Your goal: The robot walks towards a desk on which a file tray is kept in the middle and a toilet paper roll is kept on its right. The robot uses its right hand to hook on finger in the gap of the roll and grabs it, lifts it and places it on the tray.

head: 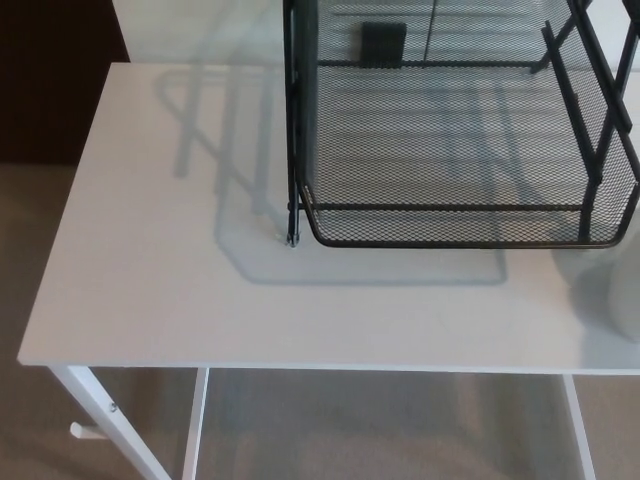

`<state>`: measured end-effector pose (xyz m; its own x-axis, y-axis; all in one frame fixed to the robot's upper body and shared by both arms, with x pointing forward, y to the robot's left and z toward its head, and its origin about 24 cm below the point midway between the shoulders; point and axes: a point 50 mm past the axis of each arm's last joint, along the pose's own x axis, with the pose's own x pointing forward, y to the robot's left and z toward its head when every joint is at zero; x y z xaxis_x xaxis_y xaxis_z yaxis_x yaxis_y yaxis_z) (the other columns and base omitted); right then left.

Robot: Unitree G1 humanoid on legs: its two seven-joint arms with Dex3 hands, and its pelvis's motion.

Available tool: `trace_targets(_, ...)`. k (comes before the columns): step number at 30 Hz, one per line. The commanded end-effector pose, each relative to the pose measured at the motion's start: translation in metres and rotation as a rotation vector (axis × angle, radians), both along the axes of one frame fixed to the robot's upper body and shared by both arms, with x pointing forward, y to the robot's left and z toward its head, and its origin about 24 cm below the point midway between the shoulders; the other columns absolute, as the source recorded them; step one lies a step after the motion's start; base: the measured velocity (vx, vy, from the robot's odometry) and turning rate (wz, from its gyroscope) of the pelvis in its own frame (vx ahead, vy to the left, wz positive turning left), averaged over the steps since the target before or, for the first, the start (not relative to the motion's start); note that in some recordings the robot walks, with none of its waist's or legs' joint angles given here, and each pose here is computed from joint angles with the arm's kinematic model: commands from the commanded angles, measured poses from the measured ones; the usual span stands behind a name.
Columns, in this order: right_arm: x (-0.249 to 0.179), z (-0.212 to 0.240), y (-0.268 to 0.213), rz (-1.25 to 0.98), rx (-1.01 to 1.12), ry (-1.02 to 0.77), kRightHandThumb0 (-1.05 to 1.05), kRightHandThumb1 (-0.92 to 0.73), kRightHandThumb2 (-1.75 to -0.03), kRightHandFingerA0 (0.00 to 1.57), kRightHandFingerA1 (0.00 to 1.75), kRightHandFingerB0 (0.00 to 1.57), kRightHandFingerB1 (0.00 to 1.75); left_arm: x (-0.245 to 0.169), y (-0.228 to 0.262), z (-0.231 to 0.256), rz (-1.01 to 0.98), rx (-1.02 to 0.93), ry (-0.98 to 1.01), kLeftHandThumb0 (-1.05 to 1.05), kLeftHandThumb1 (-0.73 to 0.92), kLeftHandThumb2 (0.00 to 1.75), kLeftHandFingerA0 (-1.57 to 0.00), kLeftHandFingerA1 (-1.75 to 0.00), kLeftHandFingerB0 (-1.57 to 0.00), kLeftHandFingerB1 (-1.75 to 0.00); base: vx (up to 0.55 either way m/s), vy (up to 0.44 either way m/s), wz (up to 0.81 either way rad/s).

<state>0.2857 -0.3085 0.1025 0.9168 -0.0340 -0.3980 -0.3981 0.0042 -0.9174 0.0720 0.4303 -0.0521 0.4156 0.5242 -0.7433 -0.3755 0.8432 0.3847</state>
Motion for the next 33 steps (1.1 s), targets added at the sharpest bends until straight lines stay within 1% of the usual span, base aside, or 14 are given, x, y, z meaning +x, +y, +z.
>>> trace_targets(1, -0.006, -0.032, 0.011, 0.106, -0.215, 0.013, -0.44, -0.50, -0.79, 0.84, 1.25, 0.56, 0.53, -0.001, 0.003, 0.002, 0.001, 0.024, 0.001, -0.79, 0.92, 0.73, -0.34, -0.49, -0.19, -0.35, 0.00, 0.000, 0.00)
trace_targets(2, -0.006, -0.033, 0.013, 0.129, -0.219, -0.004, -0.25, -0.58, -0.58, 0.75, 1.42, 0.63, 0.42, 0.000, 0.004, 0.004, -0.009, 0.030, 0.005, -0.79, 0.92, 0.73, -0.34, -0.48, -0.18, -0.35, 0.00, 0.000, 0.00)
trace_targets(3, -0.006, -0.037, 0.014, 0.169, -0.268, -0.049, -0.18, -0.61, -0.59, 0.83, 1.34, 0.82, 0.49, -0.001, 0.003, 0.003, 0.007, 0.029, -0.004, -0.79, 0.92, 0.71, -0.34, -0.49, -0.20, -0.36, 0.00, 0.000, 0.00)
trace_targets(5, -0.006, -0.037, 0.015, 0.206, -0.317, -0.083, -0.23, -0.56, -0.56, 0.84, 1.45, 0.94, 0.55, -0.001, 0.003, 0.002, 0.029, 0.022, -0.009, -0.78, 0.92, 0.70, -0.35, -0.50, -0.21, -0.36, 0.00, 0.000, 0.00)
trace_targets(6, -0.007, -0.037, 0.016, 0.211, -0.356, -0.099, -0.29, -0.57, -0.61, 0.75, 1.52, 0.92, 0.56, -0.002, 0.003, 0.002, 0.028, 0.023, -0.004, -0.79, 0.91, 0.72, -0.34, -0.50, -0.19, -0.36, 0.00, 0.000, 0.00)
trace_targets(9, -0.009, -0.037, 0.017, 0.249, -0.361, -0.200, -0.28, -0.55, -0.58, 0.82, 1.59, 0.91, 0.59, -0.002, 0.003, 0.002, 0.020, 0.024, 0.001, -0.79, 0.92, 0.72, -0.35, -0.48, -0.19, -0.35, 0.00, 0.000, 0.00)
trace_targets(10, -0.011, -0.036, 0.016, 0.249, -0.335, -0.215, -0.35, -0.56, -0.63, 0.80, 1.54, 0.84, 0.64, -0.002, 0.004, 0.003, 0.024, 0.019, -0.004, -0.78, 0.74, 1.08, -0.30, -0.57, -0.14, -0.47, 0.00, 0.000, 0.00)
trace_targets(11, -0.011, -0.035, 0.016, 0.249, -0.329, -0.230, -0.29, -0.59, -0.60, 0.79, 1.59, 0.90, 0.66, -0.002, 0.003, 0.002, 0.022, 0.020, -0.005, -0.79, 0.92, 0.72, -0.35, -0.49, -0.19, -0.36, 0.00, 0.000, 0.00)
trace_targets(14, -0.014, -0.033, 0.017, 0.277, -0.281, -0.325, -0.35, -0.48, -0.63, 0.89, 1.51, 0.96, 0.78, -0.003, 0.005, 0.004, -0.001, 0.037, 0.010, -0.79, 0.92, 0.73, -0.35, -0.49, -0.20, -0.36, 0.00, 0.000, 0.00)
trace_targets(15, -0.014, -0.032, 0.017, 0.276, -0.274, -0.324, -0.35, -0.49, -0.64, 0.88, 1.51, 0.94, 0.78, -0.004, 0.005, 0.003, -0.001, 0.037, 0.013, -0.78, 0.75, 1.10, -0.30, -0.57, -0.15, -0.47, 0.00, 0.000, 0.00)
trace_targets(23, -0.014, -0.019, 0.013, 0.285, -0.237, -0.398, -0.29, -0.54, -0.56, 0.86, 1.55, 0.92, 0.60, -0.008, 0.006, 0.004, 0.014, 0.032, 0.018, -0.77, 0.74, 1.08, -0.31, -0.57, -0.17, -0.48, 0.00, 0.000, 0.00)
trace_targets(24, -0.013, -0.014, 0.012, 0.284, -0.225, -0.408, -0.22, -0.58, -0.60, 0.87, 1.51, 0.94, 0.65, -0.009, 0.006, 0.004, 0.013, 0.037, 0.019, -0.79, 0.92, 0.70, -0.40, -0.48, -0.24, -0.36, 0.00, 0.000, 0.00)
trace_targets(32, -0.007, 0.023, 0.001, 0.217, -0.136, -0.474, -0.19, -0.62, -0.61, 0.85, 1.48, 0.92, 0.77, -0.019, 0.011, 0.008, -0.010, 0.062, 0.046, -0.78, 0.92, 0.73, -0.40, -0.47, -0.24, -0.36, 0.00, 0.000, 0.00)
trace_targets(33, -0.006, 0.037, -0.004, 0.193, -0.126, -0.479, -0.19, -0.63, -0.61, 0.89, 1.35, 0.93, 0.65, -0.020, 0.010, 0.008, -0.025, 0.058, 0.046, -0.77, 0.76, 1.12, -0.32, -0.57, -0.15, -0.48, 0.00, 0.000, 0.00)
